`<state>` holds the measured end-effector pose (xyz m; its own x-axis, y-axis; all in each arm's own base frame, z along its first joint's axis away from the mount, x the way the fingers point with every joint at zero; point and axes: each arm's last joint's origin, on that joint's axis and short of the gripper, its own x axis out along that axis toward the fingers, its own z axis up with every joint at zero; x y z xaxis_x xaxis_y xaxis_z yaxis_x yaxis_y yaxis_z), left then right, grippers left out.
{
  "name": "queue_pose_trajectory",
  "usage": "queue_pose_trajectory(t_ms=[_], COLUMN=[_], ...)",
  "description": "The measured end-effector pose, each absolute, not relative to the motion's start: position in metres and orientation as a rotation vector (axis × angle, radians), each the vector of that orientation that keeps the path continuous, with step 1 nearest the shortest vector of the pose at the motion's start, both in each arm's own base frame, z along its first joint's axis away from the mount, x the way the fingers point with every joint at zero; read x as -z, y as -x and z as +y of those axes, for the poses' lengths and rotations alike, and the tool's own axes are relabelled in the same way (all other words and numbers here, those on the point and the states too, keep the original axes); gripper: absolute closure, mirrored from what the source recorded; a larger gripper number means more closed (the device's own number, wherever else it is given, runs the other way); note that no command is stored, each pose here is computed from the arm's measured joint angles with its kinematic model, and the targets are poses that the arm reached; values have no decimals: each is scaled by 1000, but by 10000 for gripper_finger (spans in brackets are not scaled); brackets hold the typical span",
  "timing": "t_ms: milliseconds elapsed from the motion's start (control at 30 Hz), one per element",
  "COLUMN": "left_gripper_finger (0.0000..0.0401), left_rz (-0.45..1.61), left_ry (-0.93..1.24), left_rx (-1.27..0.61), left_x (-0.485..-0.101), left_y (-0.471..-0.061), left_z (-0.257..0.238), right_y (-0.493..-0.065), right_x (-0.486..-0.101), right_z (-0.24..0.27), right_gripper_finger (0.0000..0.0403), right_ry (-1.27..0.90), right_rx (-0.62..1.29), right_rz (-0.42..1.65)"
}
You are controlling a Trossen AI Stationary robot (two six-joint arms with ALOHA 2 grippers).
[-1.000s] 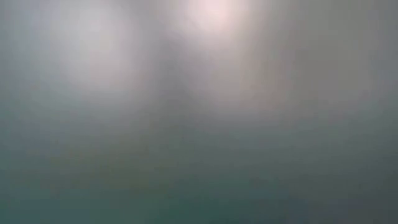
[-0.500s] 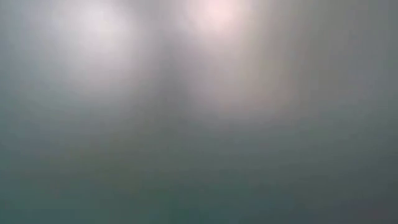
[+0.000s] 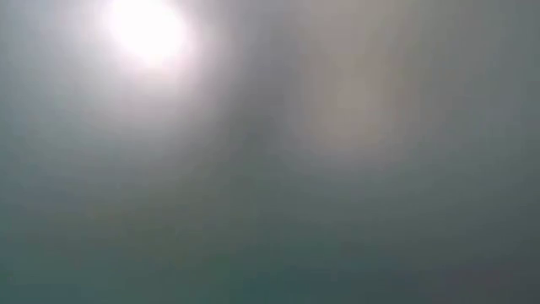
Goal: Sort silverware by color (type)
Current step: Put the top green spoon into the blue bin
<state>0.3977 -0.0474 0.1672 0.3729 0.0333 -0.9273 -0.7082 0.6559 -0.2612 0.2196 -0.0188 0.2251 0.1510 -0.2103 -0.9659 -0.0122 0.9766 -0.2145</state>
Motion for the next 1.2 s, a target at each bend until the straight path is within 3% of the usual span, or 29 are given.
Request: queue_pose_trajectory(t_ms=[900,1200], left_gripper_finger=[295,391], left_rz=[1152,1181], left_ry=[789,718], left_rx=[-518,-466], left_x=[-137,-136], left_y=[-409,-408], left_z=[-55,-55], right_y=[-217,-217], right_x=[-227,-227], right_z=[-19,-19], right_gripper_finger=[273,273], right_ry=[188,188], right_rx=[143,143], right_rz=[1413,1414])
